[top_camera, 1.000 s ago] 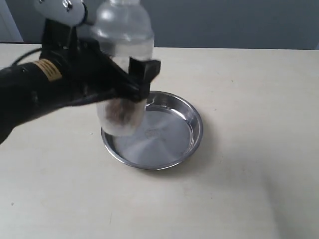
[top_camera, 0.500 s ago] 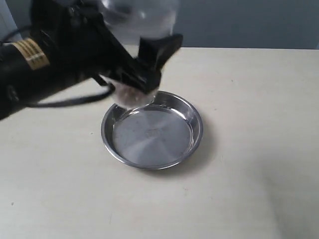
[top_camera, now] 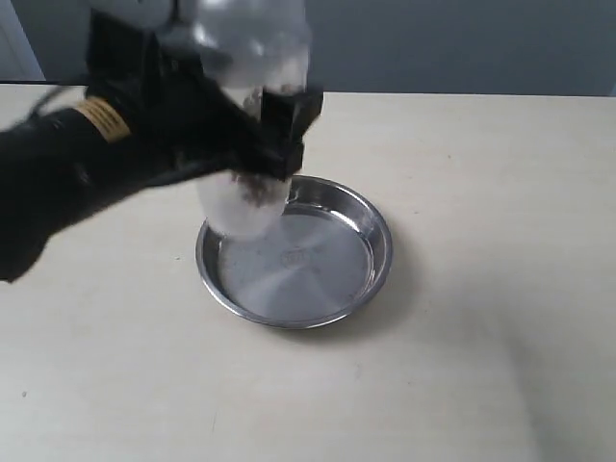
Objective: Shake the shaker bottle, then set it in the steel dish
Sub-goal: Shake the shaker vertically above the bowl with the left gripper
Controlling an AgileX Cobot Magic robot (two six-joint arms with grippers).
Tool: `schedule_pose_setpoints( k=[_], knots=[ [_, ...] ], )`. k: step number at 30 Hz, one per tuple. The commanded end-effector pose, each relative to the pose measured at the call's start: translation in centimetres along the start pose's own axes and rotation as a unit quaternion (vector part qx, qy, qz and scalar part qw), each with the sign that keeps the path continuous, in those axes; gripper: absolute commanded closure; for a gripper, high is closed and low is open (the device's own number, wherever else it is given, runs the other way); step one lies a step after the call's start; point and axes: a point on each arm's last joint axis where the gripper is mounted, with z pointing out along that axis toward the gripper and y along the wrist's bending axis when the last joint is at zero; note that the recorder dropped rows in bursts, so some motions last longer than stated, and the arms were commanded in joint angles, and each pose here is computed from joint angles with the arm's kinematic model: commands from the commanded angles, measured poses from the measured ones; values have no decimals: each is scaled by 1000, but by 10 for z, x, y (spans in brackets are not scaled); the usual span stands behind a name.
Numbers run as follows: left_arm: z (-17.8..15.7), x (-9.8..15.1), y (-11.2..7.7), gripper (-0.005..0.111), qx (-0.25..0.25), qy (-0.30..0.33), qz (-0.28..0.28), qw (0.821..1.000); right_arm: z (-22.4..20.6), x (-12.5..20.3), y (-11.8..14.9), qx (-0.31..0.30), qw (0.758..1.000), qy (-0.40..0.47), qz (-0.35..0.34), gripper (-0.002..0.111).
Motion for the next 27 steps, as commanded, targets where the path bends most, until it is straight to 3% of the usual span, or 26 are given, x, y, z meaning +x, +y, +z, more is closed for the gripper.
schedule_pose_setpoints(
  k=[1, 16, 23, 27],
  knots=[
    [2, 12, -5, 106, 4, 12, 6, 1000, 0, -1, 0, -2, 1000, -6, -1, 109],
    [-3, -10, -1, 106, -21, -93, -1, 995, 0, -1, 0, -2, 1000, -6, -1, 109],
    [12, -4, -12, 106, 33, -142, -15, 989, 0, -1, 0, -2, 1000, -6, -1, 109],
    [23, 7, -12, 106, 31, -140, -23, 989, 0, -1, 0, -2, 1000, -6, -1, 109]
  ],
)
